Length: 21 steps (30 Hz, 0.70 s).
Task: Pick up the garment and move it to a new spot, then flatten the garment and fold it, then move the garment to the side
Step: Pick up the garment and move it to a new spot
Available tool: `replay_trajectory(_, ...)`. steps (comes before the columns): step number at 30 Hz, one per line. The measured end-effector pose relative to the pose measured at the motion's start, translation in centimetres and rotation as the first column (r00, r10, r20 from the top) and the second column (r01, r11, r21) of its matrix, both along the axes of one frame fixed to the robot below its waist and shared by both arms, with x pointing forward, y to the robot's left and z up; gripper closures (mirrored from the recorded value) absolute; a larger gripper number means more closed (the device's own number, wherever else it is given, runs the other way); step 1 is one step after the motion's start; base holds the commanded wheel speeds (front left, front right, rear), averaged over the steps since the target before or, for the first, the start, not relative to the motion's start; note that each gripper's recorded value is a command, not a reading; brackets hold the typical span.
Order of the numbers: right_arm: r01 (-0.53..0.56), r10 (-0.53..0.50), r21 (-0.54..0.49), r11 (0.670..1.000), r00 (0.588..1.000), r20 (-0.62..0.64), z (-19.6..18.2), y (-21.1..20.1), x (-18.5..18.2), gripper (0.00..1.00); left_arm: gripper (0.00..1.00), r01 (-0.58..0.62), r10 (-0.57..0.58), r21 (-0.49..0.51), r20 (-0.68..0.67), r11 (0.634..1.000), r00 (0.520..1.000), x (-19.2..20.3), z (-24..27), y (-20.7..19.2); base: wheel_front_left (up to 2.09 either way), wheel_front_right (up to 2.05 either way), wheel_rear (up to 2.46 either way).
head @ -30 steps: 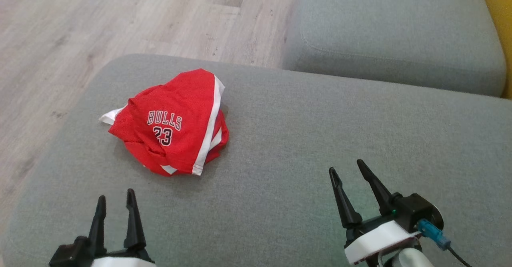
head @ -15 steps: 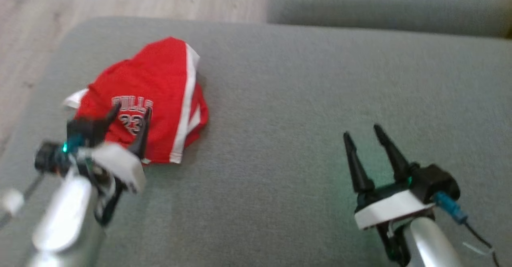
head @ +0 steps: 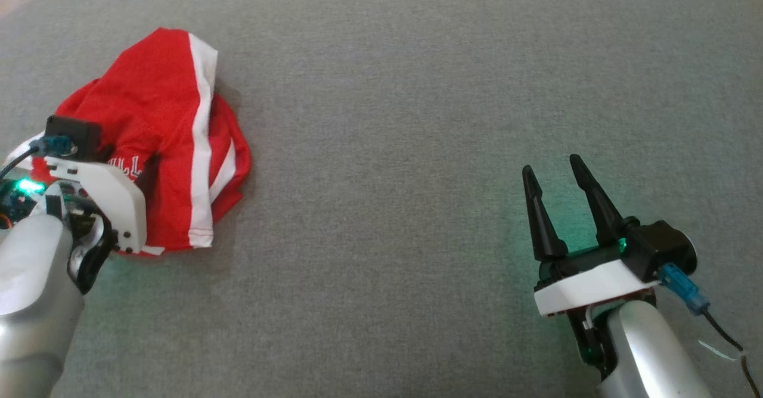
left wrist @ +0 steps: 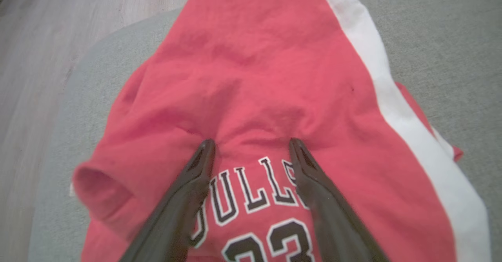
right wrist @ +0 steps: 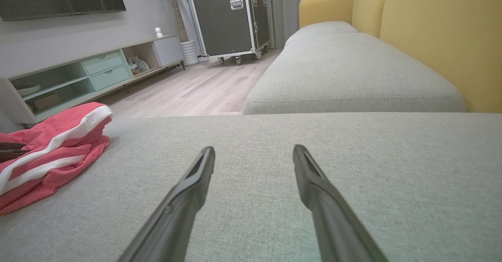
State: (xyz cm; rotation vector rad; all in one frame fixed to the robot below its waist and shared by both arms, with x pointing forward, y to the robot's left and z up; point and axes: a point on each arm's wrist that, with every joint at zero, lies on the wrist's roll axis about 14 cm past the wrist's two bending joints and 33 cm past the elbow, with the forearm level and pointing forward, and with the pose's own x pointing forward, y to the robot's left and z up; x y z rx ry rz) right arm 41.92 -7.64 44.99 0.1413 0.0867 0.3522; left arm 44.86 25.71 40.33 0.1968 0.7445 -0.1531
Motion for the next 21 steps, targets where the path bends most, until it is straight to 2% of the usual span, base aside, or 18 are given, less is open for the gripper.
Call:
replay_trajectory(2, 0.011, -0.011, -0.002, 1.000, 1.000, -0.005, -0.2, -0.4, -0.1, 0.00, 0.00, -0.004, 0.003, -0.010, -0.020, 1.000, 1.000, 0.1, -0.6, -0.2, 0.00, 0.00, 0.00)
replay_trajectory(3, 0.015, -0.015, -0.003, 1.000, 1.000, -0.006, -0.2, -0.5, -0.1, 0.00, 0.08, -0.003, 0.002, -0.013, -0.026, 1.000, 1.000, 0.1, -0.8, -0.3, 0.00, 0.00, 0.00)
replay_trajectory(4, 0.019, -0.019, -0.002, 1.000, 1.000, -0.007, -0.2, -0.7, -0.1, 0.00, 1.00, -0.005, 0.004, -0.021, -0.022, 1.000, 1.000, 0.2, -0.8, -0.4, 0.00, 0.00, 0.00)
replay_trajectory(9, 0.027, -0.027, -0.002, 1.000, 1.000, 0.007, 0.4, -0.9, -0.3, 0.00, 1.00, -0.008, 0.011, -0.049, 0.061, 0.999, 0.998, 0.7, 0.2, -0.5, 0.00, 0.00, 0.00)
replay_trajectory(14, 0.031, -0.031, -0.001, 1.000, 0.999, 0.029, 1.3, -1.1, -0.5, 0.00, 1.00, 0.000, 0.019, -0.085, 0.221, 0.996, 0.975, 1.8, 3.3, -0.6, 0.00, 0.00, 0.00)
replay_trajectory(18, 0.033, -0.032, -0.003, 0.999, 0.998, 0.046, 2.1, -1.1, -1.0, 0.00, 1.00, 0.010, 0.048, -0.147, 0.385, 0.989, 0.922, 3.1, 8.0, -1.1, 0.00, 0.00, 0.00)
replay_trajectory(21, 0.037, -0.037, 0.007, 0.999, 0.997, 0.066, 2.9, -1.2, -1.2, 0.00, 1.00, 0.013, 0.079, -0.171, 0.519, 0.985, 0.851, 3.9, 12.5, -1.1, 0.00, 0.00, 0.00)
